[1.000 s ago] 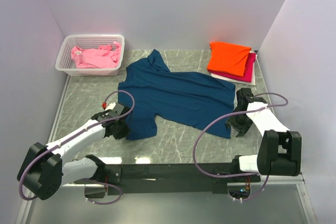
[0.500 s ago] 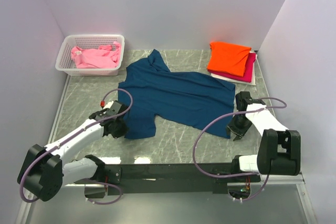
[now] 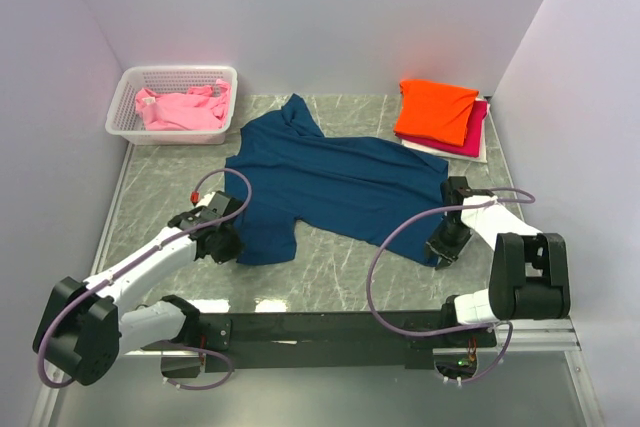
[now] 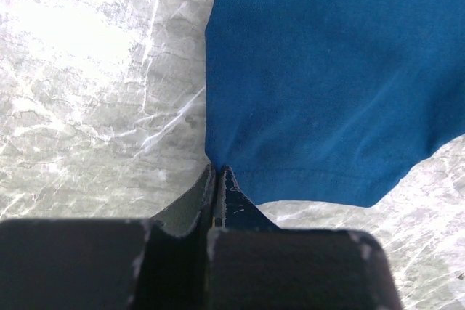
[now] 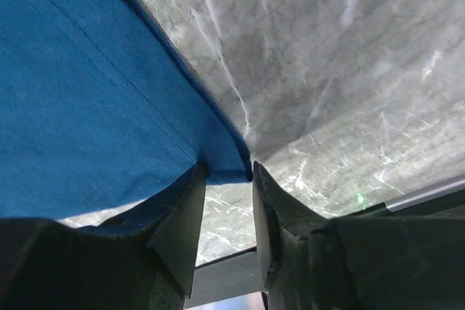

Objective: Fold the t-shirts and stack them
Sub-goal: Fold the tshirt

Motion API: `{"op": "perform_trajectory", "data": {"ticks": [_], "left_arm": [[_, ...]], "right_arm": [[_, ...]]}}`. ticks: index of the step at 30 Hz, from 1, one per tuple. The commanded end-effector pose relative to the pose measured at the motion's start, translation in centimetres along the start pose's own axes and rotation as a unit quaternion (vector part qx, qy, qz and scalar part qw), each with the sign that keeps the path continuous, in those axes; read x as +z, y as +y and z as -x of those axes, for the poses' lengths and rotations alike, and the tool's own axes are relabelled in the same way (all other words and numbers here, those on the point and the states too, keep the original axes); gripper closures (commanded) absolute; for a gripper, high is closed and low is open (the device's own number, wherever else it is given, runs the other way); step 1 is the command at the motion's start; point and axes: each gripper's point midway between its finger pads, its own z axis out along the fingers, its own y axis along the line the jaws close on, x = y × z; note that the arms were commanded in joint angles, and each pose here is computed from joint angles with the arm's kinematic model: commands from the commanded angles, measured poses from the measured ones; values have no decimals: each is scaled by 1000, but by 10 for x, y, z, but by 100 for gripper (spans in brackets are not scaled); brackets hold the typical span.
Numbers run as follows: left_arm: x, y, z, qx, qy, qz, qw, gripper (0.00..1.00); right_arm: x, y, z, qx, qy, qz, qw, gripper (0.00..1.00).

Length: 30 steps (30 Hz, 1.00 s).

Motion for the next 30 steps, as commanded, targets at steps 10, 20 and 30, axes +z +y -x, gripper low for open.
{"op": "perform_trajectory", "data": {"ticks": [10,20,30], "left_arm": [[-26,-7,18,-20,-17,-11,1000,99],[-68,-7,29,-61,-26,-13,998,99],[-92,16,14,-108,-12,2,994,99]], "right_arm": [[5,-2,-6,-15,11,-4,1000,99],[-10,-10,-38,-107,71,-30,991,100],[-26,-7,-55,-153,59,-49,985,100]]}}
